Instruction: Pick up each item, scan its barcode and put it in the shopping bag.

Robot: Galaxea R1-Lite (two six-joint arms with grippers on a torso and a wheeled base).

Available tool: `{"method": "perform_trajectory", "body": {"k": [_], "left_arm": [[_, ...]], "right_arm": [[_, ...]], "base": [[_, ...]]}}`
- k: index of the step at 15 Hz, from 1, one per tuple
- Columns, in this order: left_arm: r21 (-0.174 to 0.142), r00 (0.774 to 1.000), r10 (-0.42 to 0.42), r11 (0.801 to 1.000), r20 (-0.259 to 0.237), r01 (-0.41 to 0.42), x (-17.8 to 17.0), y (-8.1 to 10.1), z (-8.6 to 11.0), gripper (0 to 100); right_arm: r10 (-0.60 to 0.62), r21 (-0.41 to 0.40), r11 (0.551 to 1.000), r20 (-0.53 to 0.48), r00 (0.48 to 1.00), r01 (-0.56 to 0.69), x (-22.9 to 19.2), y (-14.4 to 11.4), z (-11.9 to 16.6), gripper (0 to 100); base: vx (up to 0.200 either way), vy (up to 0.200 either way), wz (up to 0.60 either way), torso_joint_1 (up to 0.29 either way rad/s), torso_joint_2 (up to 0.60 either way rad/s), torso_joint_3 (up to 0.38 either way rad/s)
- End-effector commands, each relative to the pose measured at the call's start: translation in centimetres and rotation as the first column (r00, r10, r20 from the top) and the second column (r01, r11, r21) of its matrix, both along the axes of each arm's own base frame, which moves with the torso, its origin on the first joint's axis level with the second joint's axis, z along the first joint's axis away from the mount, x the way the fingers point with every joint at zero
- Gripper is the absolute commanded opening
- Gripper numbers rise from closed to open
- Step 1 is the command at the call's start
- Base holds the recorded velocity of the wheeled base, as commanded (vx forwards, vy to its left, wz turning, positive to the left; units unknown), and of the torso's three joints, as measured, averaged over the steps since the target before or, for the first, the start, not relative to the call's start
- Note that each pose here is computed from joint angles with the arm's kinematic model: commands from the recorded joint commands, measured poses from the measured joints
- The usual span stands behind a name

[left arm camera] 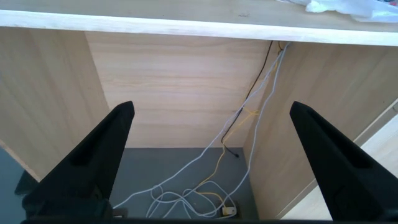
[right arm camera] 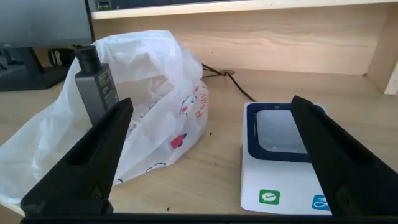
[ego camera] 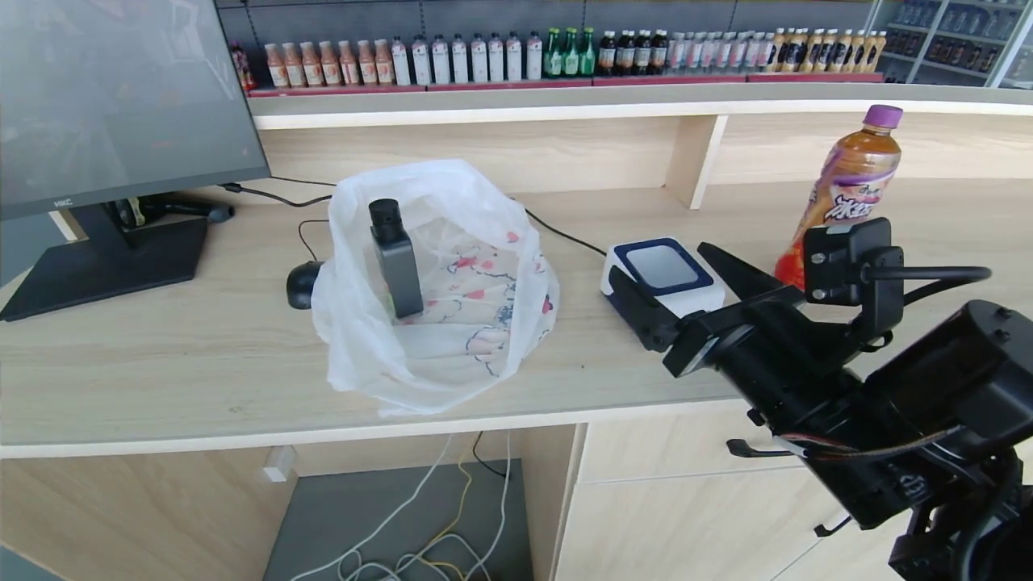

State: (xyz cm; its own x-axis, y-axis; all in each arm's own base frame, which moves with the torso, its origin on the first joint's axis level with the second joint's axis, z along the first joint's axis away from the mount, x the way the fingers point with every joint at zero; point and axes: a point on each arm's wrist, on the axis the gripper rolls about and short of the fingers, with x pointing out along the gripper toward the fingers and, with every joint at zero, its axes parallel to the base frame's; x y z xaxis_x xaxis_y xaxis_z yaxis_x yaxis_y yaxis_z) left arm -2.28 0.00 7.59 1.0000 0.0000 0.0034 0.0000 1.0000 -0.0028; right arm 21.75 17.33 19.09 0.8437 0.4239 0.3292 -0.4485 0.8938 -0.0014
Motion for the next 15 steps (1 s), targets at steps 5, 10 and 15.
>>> {"method": "perform_trajectory", "body": {"k": [5,10,15], "left_arm": [[0.0,1.0,0.0,1.0,0.0,0.0,0.0,0.0,0.0,100],[-0.005,1.0,0.0,1.0,0.001,0.0,0.0,0.0,0.0,100],[0.0,1.0,0.0,1.0,0.0,0.0,0.0,0.0,0.0,100]], "right_arm": [[0.0,-0.005,1.0,-0.006,1.0,0.0,0.2,0.2,-0.2,100],[0.0,-0.011,1.0,-0.013,1.0,0.0,0.3,0.3,-0.5,100],[-0.061,0.0,0.998,0.008,0.998,0.061,1.1,-1.1,0.1,100]], "base": [[0.0,-0.2,0.0,0.004,0.0,0.003],[0.0,-0.2,0.0,0.002,0.0,0.002],[0.0,-0.2,0.0,0.003,0.0,0.002]]}}
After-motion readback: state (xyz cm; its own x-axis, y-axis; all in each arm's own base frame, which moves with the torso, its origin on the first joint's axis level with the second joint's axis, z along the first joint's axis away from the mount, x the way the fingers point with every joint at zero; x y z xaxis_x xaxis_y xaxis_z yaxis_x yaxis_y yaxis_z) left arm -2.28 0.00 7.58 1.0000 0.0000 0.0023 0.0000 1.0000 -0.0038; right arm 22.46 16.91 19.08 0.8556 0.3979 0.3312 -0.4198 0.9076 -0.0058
